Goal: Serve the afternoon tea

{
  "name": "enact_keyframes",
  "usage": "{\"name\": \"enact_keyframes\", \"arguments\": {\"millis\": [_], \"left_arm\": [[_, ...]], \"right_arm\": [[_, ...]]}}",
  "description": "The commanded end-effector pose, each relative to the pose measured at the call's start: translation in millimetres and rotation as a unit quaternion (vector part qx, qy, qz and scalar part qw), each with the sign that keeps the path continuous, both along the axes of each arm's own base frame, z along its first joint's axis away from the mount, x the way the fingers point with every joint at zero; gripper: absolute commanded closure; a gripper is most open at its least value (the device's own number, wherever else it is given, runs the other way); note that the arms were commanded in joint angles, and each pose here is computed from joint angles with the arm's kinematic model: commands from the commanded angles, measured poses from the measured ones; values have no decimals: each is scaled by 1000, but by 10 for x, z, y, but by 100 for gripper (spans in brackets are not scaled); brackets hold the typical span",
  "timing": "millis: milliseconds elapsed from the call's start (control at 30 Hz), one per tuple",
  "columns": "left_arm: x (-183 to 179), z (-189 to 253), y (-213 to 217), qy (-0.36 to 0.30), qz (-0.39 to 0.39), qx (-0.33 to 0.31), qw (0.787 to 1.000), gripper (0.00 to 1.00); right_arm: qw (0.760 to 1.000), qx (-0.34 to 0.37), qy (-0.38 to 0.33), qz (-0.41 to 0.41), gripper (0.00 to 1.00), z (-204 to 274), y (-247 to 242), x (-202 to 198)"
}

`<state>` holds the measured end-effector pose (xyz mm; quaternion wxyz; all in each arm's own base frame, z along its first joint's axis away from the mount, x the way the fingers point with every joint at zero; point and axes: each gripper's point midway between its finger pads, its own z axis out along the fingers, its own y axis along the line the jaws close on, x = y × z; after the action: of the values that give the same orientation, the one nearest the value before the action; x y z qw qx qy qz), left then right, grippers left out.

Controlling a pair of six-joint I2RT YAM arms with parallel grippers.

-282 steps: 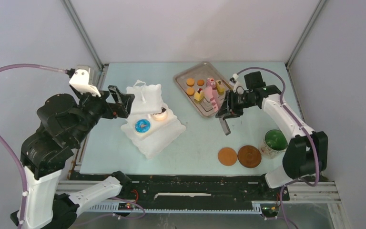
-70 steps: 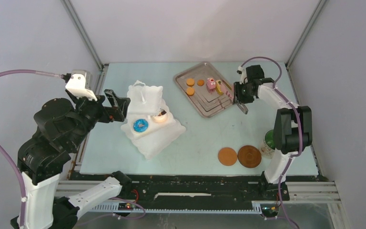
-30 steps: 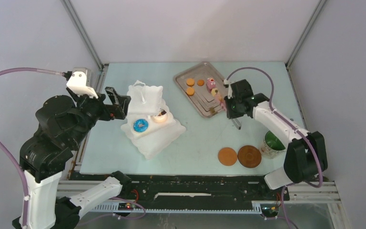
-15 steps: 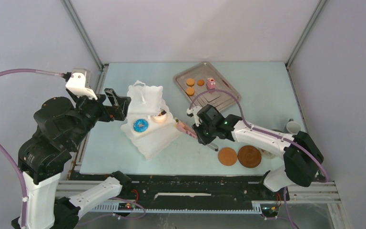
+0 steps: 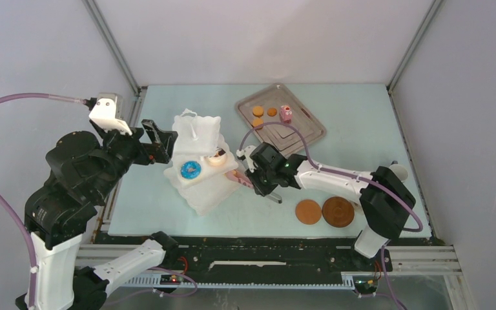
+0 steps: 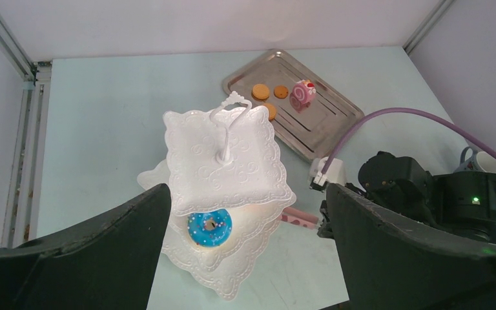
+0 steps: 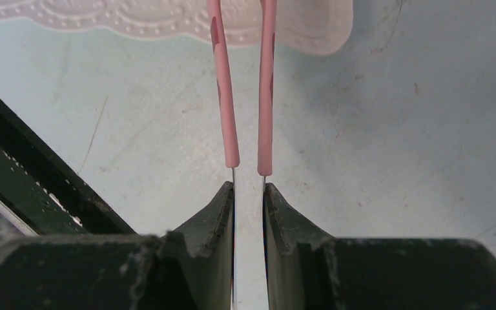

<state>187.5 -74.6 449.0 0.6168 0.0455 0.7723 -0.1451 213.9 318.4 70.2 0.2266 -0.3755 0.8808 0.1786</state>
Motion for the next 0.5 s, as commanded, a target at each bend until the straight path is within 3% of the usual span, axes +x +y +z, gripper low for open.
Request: {"name": "enact_keyframes", "arguments": {"millis": [0, 467], "left_arm": [[-23, 109, -22, -16, -7, -15, 1000, 2], [3, 112, -21, -17, -5, -11, 1000, 2]], "right_arm": [[999, 26, -36, 10, 81, 187, 258, 203], [999, 17, -42, 8, 61, 188, 263, 239]]}}
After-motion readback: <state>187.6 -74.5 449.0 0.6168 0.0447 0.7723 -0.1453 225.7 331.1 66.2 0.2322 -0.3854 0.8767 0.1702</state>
